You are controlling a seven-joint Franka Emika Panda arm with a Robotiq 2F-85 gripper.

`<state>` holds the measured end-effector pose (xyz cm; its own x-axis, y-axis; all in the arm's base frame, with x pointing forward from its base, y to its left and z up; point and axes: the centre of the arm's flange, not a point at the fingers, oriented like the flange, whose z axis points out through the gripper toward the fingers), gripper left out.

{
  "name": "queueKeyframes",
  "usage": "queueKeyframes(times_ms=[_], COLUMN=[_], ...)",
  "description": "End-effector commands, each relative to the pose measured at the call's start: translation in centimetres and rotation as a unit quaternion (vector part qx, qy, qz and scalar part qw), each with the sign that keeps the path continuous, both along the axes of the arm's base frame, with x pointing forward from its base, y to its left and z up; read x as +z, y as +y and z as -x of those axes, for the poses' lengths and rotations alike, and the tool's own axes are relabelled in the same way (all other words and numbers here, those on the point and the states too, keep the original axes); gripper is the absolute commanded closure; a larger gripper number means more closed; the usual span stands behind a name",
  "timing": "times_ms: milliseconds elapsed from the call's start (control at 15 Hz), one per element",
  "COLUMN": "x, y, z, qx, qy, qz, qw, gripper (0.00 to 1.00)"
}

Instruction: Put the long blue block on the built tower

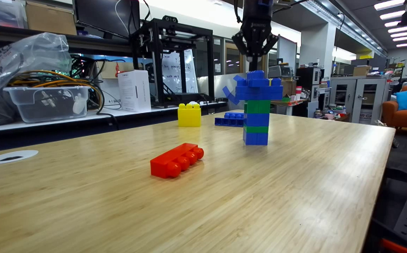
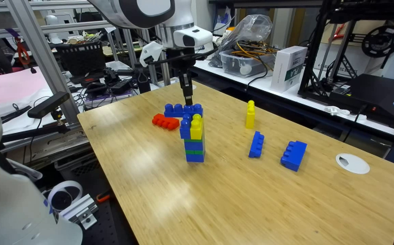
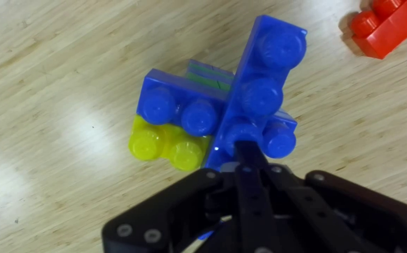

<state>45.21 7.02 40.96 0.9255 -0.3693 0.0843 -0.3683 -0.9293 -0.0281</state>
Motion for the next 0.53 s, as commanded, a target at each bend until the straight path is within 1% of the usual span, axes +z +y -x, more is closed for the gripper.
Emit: queueKeyframes(times_ms=[0, 200, 333, 400, 467], x=[1.9, 4.4, 6.1, 6.6, 6.9], y=[1.1, 3.0, 4.2, 4.7, 5.3], z=[2.1, 4.3, 5.8, 6.9, 7.8], qx=[0.019, 0.044, 0.076, 0.117, 0.145], qy=[0.017, 0.018, 0.021, 0.035, 0.040], qz=[0.001, 0.015, 0.021, 0.020, 0.022], qw=[0.9997, 0.9988, 0.9967, 0.9923, 0.9884], gripper=[1.00, 1.00, 1.00, 1.00, 1.00])
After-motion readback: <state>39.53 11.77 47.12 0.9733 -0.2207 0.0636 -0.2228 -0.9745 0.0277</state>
